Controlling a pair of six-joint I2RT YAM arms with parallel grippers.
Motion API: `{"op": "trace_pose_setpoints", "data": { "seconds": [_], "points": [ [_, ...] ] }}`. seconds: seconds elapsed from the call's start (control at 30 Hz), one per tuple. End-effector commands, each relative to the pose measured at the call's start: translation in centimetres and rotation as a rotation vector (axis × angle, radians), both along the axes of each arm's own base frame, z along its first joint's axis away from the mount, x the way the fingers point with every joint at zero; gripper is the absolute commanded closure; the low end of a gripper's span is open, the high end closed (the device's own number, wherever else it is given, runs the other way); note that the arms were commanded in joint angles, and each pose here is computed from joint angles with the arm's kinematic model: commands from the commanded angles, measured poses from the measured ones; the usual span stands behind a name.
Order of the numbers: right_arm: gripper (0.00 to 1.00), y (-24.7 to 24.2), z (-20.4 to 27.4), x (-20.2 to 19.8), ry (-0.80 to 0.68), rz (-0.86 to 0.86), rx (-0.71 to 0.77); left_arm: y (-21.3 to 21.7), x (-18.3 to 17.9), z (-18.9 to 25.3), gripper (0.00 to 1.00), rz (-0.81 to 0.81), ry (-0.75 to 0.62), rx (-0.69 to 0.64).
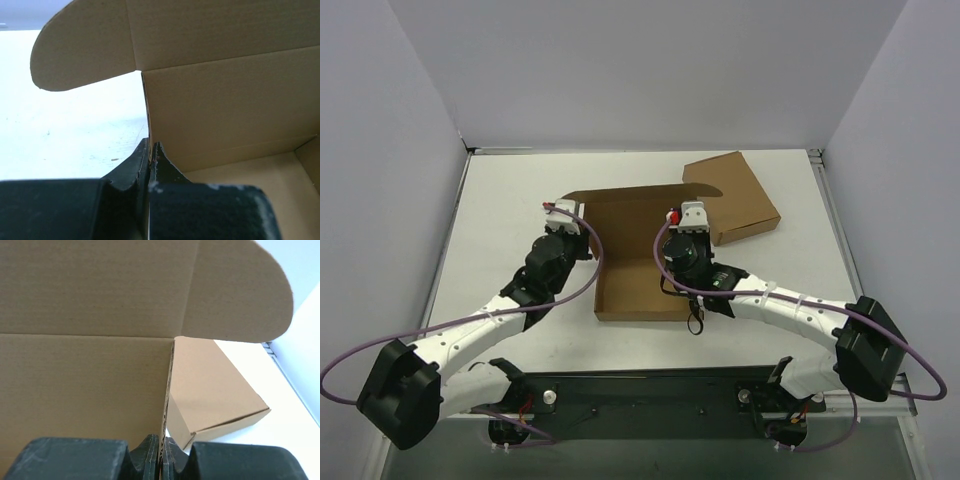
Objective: Fold the paper box
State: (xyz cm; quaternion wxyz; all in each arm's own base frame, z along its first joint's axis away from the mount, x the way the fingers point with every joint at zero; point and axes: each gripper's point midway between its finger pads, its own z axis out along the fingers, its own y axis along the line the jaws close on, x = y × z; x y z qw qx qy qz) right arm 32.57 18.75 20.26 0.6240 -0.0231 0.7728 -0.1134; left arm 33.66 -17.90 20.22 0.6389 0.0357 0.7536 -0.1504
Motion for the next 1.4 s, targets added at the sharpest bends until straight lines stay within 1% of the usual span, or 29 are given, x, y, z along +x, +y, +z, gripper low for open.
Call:
{"op": "trace_pose_setpoints", "data": {
  "seconds": [0.0, 0.07, 0.3, 0.43, 0.47, 0.53, 0.57, 0.6, 0.73, 0.77, 0.83, 0.87, 0.9, 0.93, 0.97, 1.0, 1.03, 1.07, 1.13, 1.27, 1.37],
  "points": [
    [1.0, 4.4, -0.2, -1.3, -0.028, 0.134, 0.187, -4.9, -2.4, 0.5, 1.0, -0.197, -0.017, -0.082],
    [1.0, 3.8, -1.6, -1.9, -0.01, 0.123, 0.165, -4.7, -2.9, -0.1, 1.0, -0.185, -0.011, -0.086],
    [1.0, 2.1, -3.9, -4.0, 0.01, 0.088, 0.163, -5.0, -5.3, -2.2, 1.0, -0.185, 0.007, -0.132],
    [0.99, 1.4, -5.4, -4.8, 0.037, 0.059, 0.137, -5.1, -6.5, -4.4, 1.0, -0.185, 0.047, -0.111],
    [0.98, 1.3, -5.6, -4.9, 0.039, 0.047, 0.158, -5.2, -6.9, -4.8, 1.0, -0.186, 0.055, -0.117],
    [0.97, 0.8, -6.5, -5.5, 0.057, 0.032, 0.143, -5.1, -7.6, -5.4, 1.0, -0.18, 0.063, -0.117],
    [0.97, 0.8, -6.8, -5.7, 0.057, 0.021, 0.166, -4.9, -8.1, -6.4, 1.0, -0.178, 0.078, -0.108],
    [0.97, 0.4, -7.3, -6.0, 0.065, 0.016, 0.153, -4.4, -8.2, -6.8, 1.0, -0.152, 0.079, -0.099],
    [0.95, 0.0, -7.8, -7.3, 0.061, 0.006, 0.15, -4.1, -9.8, -8.4, 1.0, -0.141, 0.098, -0.068],
    [0.92, -0.4, -7.7, -7.4, 0.053, -0.008, 0.146, -4.0, -10.0, -8.9, 1.0, -0.138, 0.103, -0.057],
    [0.89, -0.8, -7.6, -8.0, 0.054, -0.023, 0.144, -3.5, -10.2, -9.4, 1.0, -0.109, 0.098, -0.029],
    [0.84, -0.8, -7.4, -8.3, 0.049, -0.023, 0.138, -3.5, -10.6, -9.6, 1.0, -0.111, 0.098, -0.014],
    [0.81, -1.4, -7.6, -8.8, 0.061, -0.025, 0.103, -3.2, -10.7, -9.9, 1.0, -0.097, 0.099, 0.001],
    [0.78, -1.3, -7.1, -9.0, 0.052, -0.03, 0.129, -2.6, -10.6, -9.9, 1.0, -0.061, 0.091, 0.012],
    [0.67, -0.9, -6.9, -9.7, 0.049, -0.01, 0.132, -2.5, -10.8, -10.2, 1.0, -0.055, 0.096, 0.031],
    [0.62, -1.7, -6.7, -10.2, 0.038, -0.019, 0.087, -2.3, -10.9, -10.2, 1.0, -0.045, 0.095, 0.038],
    [0.52, -1.6, -6.2, -10.5, 0.022, -0.019, 0.123, -2.2, -10.9, -10.2, 1.0, -0.039, 0.093, 0.043],
    [0.48, -1.7, -6.1, -11.4, 0.022, 0.008, 0.086, -1.8, -11.0, -10.3, 1.0, -0.024, 0.093, 0.056],
    [0.4, -2.0, -5.3, -12.1, -0.01, 0.019, 0.082, -1.7, -11.0, -10.2, 1.0, -0.013, 0.092, 0.061],
    [0.33, -1.8, -4.3, -14.1, -0.03, 0.083, 0.052, -1.2, -11.1, -10.7, 1.0, 0.019, 0.098, 0.081],
    [0.27, -0.9, -4.0, -15.7, -0.039, 0.167, 0.005, -1.1, -11.1, -11.0, 1.0, 0.034, 0.105, 0.092]
  ]
}}
